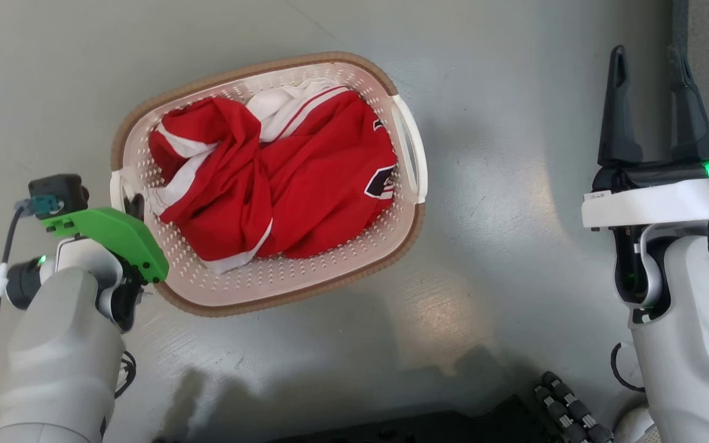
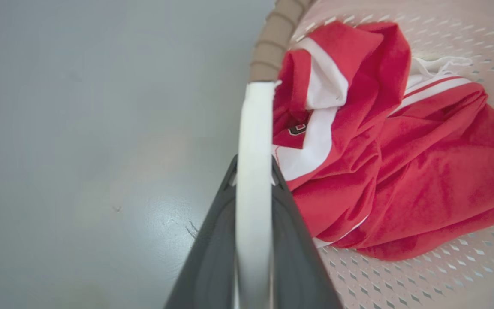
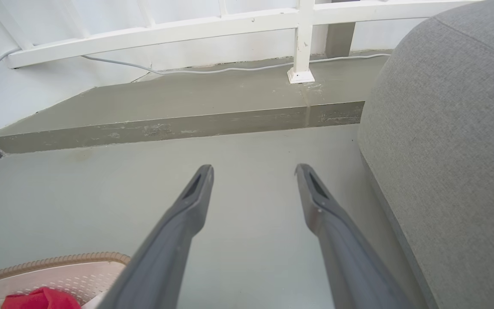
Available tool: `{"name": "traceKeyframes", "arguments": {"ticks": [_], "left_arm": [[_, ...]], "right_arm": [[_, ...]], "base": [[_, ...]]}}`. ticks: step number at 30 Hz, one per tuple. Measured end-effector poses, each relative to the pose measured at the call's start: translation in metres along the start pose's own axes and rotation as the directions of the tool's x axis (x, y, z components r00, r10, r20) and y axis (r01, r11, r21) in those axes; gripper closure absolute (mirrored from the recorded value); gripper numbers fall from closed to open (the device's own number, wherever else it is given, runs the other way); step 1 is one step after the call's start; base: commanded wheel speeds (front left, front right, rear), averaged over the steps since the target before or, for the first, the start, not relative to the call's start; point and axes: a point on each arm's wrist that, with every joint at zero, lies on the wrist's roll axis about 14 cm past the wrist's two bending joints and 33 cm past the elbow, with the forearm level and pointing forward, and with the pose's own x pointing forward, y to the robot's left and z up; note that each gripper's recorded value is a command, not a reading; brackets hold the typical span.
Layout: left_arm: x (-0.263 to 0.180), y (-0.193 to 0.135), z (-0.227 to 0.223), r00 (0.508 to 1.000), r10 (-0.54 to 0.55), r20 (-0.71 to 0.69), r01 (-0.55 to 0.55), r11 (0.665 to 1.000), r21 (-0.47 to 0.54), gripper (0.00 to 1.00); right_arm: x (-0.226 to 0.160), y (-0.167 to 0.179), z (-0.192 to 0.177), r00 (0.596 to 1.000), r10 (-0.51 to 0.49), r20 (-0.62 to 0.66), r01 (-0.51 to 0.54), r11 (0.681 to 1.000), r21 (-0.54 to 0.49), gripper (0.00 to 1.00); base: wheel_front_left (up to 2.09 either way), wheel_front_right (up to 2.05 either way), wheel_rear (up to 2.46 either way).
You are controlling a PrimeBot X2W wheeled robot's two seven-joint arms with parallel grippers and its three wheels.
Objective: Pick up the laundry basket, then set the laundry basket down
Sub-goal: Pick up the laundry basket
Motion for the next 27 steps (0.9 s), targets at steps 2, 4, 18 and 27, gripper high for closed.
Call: {"name": "traceKeyframes", "arguments": {"ticks": [2, 4, 18, 27], "left_arm": [[0.001, -0.002, 0.003, 1.000, -0.009, 0.002, 0.009, 1.000, 0.030, 1.00], [0.002, -0.005, 0.005, 1.000, -0.017, 0.002, 0.017, 0.998, 0.055, 1.00], [0.007, -0.022, -0.007, 0.997, -0.060, -0.042, 0.064, 0.992, 0.111, 1.00], [0.008, -0.028, -0.009, 0.996, -0.079, -0.047, 0.085, 0.987, 0.139, 0.68]], "right_arm": [[0.000, 0.000, 0.001, 1.000, 0.002, 0.001, -0.002, 1.000, 0.002, 0.00], [-0.001, 0.000, 0.001, 1.000, -0.001, 0.002, 0.001, 1.000, 0.004, 0.00], [-0.005, -0.009, 0.005, 1.000, -0.028, 0.006, 0.028, 1.000, 0.003, 0.00], [-0.005, -0.011, 0.006, 0.999, -0.031, 0.008, 0.031, 1.000, 0.004, 0.00]], "base": [[0.00, 0.00, 0.00], [0.00, 0.00, 0.00], [0.00, 0.00, 0.00], [0.00, 0.00, 0.00]]}}
